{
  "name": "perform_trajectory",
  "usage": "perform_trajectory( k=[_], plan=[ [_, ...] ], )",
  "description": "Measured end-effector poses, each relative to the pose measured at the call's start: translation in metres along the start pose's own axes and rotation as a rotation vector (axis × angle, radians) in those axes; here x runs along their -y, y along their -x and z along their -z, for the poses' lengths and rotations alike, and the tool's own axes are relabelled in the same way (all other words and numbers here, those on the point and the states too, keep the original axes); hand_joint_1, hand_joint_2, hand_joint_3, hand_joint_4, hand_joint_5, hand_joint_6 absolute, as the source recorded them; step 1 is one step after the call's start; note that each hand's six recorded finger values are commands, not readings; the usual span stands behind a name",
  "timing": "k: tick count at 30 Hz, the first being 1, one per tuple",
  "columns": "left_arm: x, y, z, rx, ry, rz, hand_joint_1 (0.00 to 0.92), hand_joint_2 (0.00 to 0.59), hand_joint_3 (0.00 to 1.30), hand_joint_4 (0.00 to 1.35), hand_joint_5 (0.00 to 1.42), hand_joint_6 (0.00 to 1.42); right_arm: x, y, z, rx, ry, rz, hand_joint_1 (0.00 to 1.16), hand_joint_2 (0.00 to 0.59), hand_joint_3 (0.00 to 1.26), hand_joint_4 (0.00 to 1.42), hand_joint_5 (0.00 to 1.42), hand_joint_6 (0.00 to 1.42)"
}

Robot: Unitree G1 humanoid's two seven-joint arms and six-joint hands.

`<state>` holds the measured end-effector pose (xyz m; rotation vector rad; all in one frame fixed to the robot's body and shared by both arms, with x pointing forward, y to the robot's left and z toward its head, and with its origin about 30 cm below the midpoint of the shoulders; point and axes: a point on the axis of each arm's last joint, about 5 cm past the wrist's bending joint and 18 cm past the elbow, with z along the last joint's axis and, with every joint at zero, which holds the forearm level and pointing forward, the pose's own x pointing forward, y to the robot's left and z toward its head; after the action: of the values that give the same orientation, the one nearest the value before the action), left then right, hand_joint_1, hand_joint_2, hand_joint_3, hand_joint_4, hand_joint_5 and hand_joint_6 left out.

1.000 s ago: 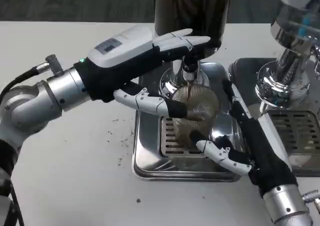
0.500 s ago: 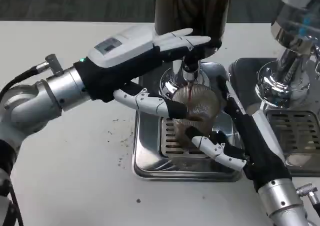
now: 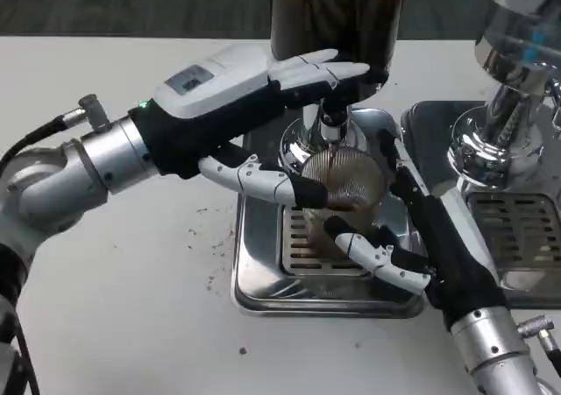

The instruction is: Grasp the cup under the faucet to collect the drink, then remove the cup.

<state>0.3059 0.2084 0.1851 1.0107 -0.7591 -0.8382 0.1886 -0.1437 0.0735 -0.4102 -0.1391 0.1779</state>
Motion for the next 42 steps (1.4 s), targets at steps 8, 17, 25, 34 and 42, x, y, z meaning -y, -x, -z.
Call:
perform_trajectory(
  k=[8, 17, 25, 34, 42],
  plan=[
    [-0.0007, 0.0004, -0.0001, 0.000, -0.008, 0.002, 0.000, 0.061, 0.14, 0.02, 0.00, 0.00, -0.0009, -0.0005, 0.0034, -0.013, -0.015, -0.003, 0.63, 0.242, 0.00, 0.00, 0.00, 0.08],
    [-0.0010, 0.0007, -0.0002, 0.002, -0.012, 0.006, 0.000, 0.061, 0.14, 0.02, 0.00, 0.00, -0.0011, -0.0053, 0.0039, 0.004, -0.025, -0.026, 0.62, 0.239, 0.00, 0.00, 0.00, 0.07],
    [-0.0009, 0.0006, -0.0003, 0.002, -0.012, 0.007, 0.000, 0.063, 0.14, 0.02, 0.00, 0.00, -0.0022, -0.0076, 0.0058, 0.010, -0.036, -0.044, 0.63, 0.229, 0.00, 0.00, 0.00, 0.08],
    [-0.0012, 0.0004, -0.0005, 0.004, -0.015, 0.010, 0.000, 0.065, 0.14, 0.02, 0.00, 0.00, -0.0026, -0.0075, 0.0067, 0.008, -0.051, -0.041, 0.63, 0.225, 0.00, 0.00, 0.00, 0.08],
    [-0.0018, 0.0004, -0.0008, 0.007, -0.021, 0.011, 0.000, 0.065, 0.14, 0.02, 0.00, 0.00, -0.0026, -0.0075, 0.0067, 0.008, -0.055, -0.040, 0.63, 0.232, 0.00, 0.00, 0.00, 0.08]
  ],
)
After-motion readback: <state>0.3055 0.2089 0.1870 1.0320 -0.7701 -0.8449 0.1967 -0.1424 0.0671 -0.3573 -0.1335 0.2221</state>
